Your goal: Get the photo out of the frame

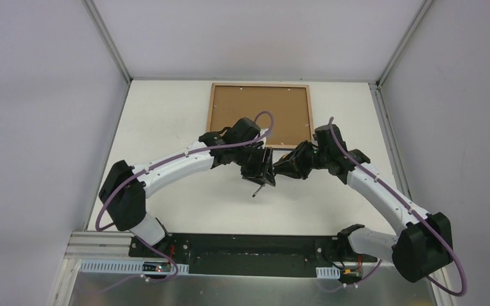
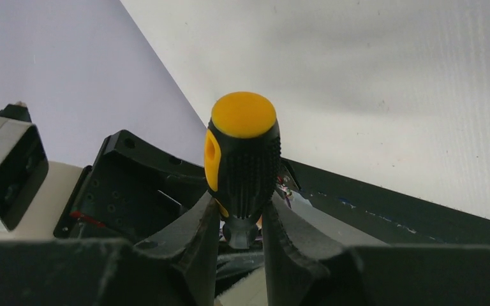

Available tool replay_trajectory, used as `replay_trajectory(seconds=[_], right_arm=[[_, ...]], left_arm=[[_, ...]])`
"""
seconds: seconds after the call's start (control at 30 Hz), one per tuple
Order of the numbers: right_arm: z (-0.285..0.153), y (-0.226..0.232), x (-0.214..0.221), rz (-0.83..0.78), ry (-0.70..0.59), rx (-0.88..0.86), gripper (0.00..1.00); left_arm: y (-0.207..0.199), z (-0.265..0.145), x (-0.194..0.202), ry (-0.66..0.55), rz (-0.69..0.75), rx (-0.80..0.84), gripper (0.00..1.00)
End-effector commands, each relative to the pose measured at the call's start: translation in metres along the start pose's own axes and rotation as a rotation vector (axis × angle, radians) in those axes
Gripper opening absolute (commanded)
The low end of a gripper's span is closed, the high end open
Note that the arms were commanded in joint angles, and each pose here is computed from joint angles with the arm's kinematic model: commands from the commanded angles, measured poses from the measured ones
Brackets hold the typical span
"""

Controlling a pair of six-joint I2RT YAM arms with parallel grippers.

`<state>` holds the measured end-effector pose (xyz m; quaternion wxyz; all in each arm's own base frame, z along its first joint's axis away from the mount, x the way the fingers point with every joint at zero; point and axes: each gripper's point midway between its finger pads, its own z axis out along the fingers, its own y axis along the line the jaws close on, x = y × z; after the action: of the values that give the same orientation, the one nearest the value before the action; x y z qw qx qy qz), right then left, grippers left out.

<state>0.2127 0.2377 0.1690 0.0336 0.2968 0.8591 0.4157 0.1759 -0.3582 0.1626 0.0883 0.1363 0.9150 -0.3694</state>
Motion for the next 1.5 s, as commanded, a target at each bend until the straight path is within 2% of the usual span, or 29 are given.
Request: replay_trajectory(seconds=[0.0,0.07,0.1,0.13,0.2,0.23,0.3,0.33,0.47,0.57,0.73,0.93,1.03,1.17,1.3,1.4,1.47], right_arm=[[-0.019,0.026,0.014,-0.061,0.036,-0.068,0.00],[-0.021,0.022,0.016,-0.099,0.047,-0.064,0.00],[-0.022,0.021,0.018,-0.119,0.053,-0.062,0.01],[-0.024,0.019,0.021,-0.149,0.064,-0.064,0.14],[-0.029,0.017,0.024,-0.223,0.077,-0.054,0.54],[-0.034,0.016,0.024,-0.275,0.070,-0.042,0.70],[-0.042,0.000,0.022,-0.355,0.049,0.038,0.96],[-0.046,-0.007,0.019,-0.420,0.030,0.070,0.99],[-0.060,-0.031,0.016,-0.684,0.027,0.124,0.99],[-0.071,-0.024,0.042,-0.762,0.178,-0.003,0.99],[-0.096,0.018,0.101,-0.740,0.488,-0.381,0.99],[-0.105,0.024,0.122,-0.756,0.592,-0.461,0.98],[-0.106,0.026,0.126,-0.748,0.646,-0.487,0.91],[-0.102,0.029,0.130,-0.715,0.702,-0.500,0.75],[-0.099,0.024,0.138,-0.717,0.721,-0.481,0.70],[-0.096,0.020,0.138,-0.699,0.718,-0.462,0.51],[-0.093,0.017,0.138,-0.696,0.711,-0.452,0.52]], left_arm=[[-0.019,-0.011,-0.009,-0.045,0.046,0.079,0.38],[-0.021,-0.014,-0.008,-0.048,0.062,0.087,0.18],[-0.022,-0.016,-0.007,-0.048,0.073,0.093,0.04],[-0.022,-0.017,-0.005,-0.045,0.085,0.099,0.00],[-0.025,-0.021,0.000,-0.029,0.119,0.128,0.00],[-0.027,-0.023,0.003,-0.017,0.146,0.146,0.00],[-0.031,-0.029,0.009,-0.002,0.183,0.180,0.00],[-0.033,-0.032,0.013,0.006,0.205,0.199,0.00],[-0.046,-0.047,0.033,0.070,0.291,0.316,0.00],[-0.056,-0.060,0.052,0.135,0.356,0.425,0.00],[-0.059,-0.078,0.078,0.197,0.427,0.545,0.00],[-0.067,-0.085,0.079,0.221,0.444,0.606,0.00],[-0.069,-0.085,0.078,0.233,0.441,0.620,0.00],[-0.068,-0.083,0.077,0.236,0.442,0.620,0.00],[-0.069,-0.082,0.075,0.236,0.441,0.620,0.00],[-0.068,-0.081,0.074,0.237,0.438,0.617,0.00],[-0.067,-0.081,0.074,0.231,0.440,0.610,0.00]])
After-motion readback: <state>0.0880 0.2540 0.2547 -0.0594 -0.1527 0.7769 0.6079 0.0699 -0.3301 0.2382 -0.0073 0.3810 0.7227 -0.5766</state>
